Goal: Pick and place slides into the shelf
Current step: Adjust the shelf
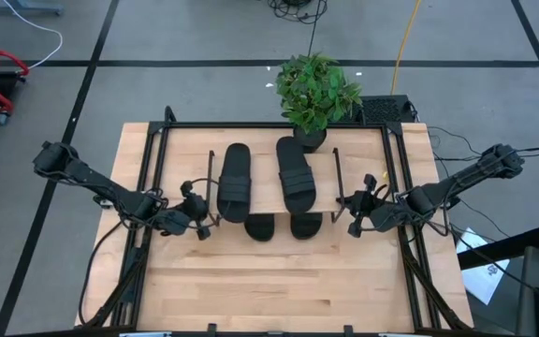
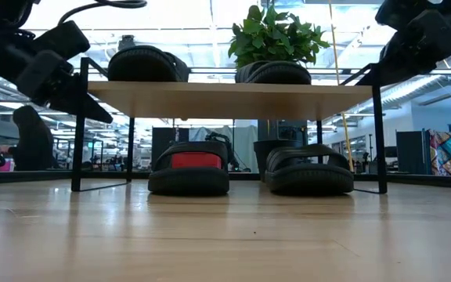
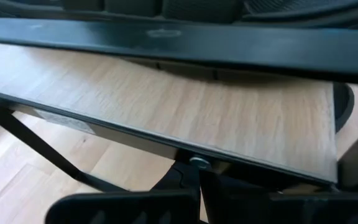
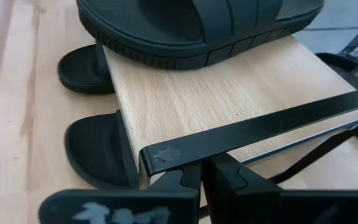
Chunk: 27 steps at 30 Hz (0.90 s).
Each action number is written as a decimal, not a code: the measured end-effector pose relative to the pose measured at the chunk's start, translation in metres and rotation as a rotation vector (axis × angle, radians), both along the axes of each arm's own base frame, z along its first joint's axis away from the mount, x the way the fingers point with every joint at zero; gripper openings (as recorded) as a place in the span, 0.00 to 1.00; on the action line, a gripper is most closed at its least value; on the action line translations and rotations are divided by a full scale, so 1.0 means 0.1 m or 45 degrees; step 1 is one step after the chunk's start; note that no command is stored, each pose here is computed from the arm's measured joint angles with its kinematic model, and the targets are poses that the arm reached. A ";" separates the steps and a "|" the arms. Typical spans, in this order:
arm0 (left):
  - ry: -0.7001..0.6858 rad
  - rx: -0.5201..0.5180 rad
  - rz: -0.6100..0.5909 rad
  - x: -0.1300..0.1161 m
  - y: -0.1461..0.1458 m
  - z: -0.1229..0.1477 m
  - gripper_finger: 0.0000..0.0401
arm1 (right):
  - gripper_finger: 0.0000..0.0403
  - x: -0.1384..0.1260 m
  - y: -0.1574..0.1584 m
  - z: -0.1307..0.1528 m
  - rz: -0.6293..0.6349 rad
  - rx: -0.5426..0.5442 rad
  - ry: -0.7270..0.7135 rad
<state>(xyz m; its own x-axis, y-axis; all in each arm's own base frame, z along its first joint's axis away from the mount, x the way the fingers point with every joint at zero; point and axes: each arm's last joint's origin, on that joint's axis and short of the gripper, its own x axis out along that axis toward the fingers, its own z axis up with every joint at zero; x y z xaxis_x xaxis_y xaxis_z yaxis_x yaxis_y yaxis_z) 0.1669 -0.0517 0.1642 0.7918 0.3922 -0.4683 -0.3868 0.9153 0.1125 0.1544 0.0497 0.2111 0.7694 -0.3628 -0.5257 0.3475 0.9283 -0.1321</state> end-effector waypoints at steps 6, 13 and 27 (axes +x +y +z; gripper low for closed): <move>-0.010 -0.021 0.023 0.00 0.00 0.00 0.00 | 0.00 0.00 -0.01 0.00 -0.029 0.002 -0.010; 0.013 -0.046 0.050 -0.02 0.01 -0.03 0.00 | 0.00 -0.01 -0.03 0.00 -0.106 -0.022 -0.037; 0.007 -0.013 0.011 -0.01 0.00 -0.01 0.00 | 0.00 -0.04 -0.05 0.03 -0.163 -0.040 -0.082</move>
<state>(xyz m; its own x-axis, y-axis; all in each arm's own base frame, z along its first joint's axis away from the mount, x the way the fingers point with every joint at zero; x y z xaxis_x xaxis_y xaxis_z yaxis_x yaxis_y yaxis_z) 0.1660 -0.0512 0.1631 0.7857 0.3942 -0.4767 -0.3942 0.9130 0.1053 0.1503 0.0448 0.2141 0.7474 -0.4759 -0.4636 0.4717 0.8715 -0.1342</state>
